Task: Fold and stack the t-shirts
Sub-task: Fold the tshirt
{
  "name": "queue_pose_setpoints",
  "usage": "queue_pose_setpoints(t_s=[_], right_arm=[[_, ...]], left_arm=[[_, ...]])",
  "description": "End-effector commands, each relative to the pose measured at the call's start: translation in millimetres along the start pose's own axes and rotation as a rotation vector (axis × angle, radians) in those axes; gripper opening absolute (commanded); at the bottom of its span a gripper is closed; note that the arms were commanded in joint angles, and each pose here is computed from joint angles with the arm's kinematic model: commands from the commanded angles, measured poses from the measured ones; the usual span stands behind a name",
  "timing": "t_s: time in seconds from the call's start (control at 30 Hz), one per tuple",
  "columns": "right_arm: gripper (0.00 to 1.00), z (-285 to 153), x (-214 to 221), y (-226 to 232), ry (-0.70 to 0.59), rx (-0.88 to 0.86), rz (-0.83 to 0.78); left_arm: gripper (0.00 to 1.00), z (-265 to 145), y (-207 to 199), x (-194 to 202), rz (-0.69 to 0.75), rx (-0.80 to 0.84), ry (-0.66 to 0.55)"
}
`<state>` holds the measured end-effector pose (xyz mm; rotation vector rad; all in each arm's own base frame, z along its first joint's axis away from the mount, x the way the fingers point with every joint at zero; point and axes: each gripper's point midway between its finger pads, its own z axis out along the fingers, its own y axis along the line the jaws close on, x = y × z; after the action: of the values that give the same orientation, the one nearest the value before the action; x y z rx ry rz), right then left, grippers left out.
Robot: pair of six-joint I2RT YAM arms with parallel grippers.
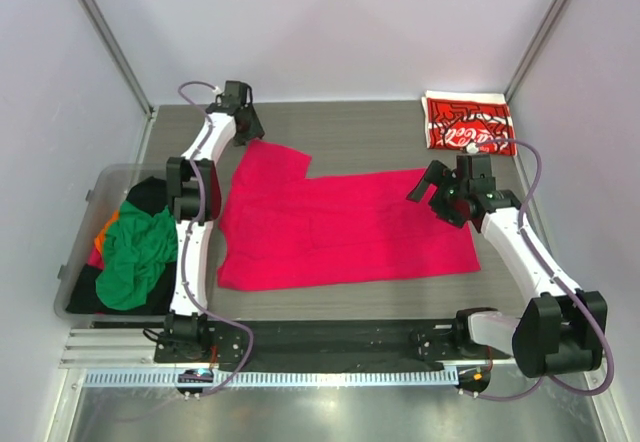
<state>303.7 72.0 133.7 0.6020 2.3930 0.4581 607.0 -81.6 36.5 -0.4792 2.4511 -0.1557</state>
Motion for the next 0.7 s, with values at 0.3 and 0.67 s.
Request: queue_pose_setpoints(t_s=[0.3,0.67], right_arm=[[1.00,29,-40,-6,-0.047,0.081,-0.032],[0.74,117,-129,-65,-0.081,0.353,0.023]], left_arm=[[0.06,17,-5,28,-0.034,0.058,0.054],[0.00,15,-4,26,-0.006,0.077,0.016]])
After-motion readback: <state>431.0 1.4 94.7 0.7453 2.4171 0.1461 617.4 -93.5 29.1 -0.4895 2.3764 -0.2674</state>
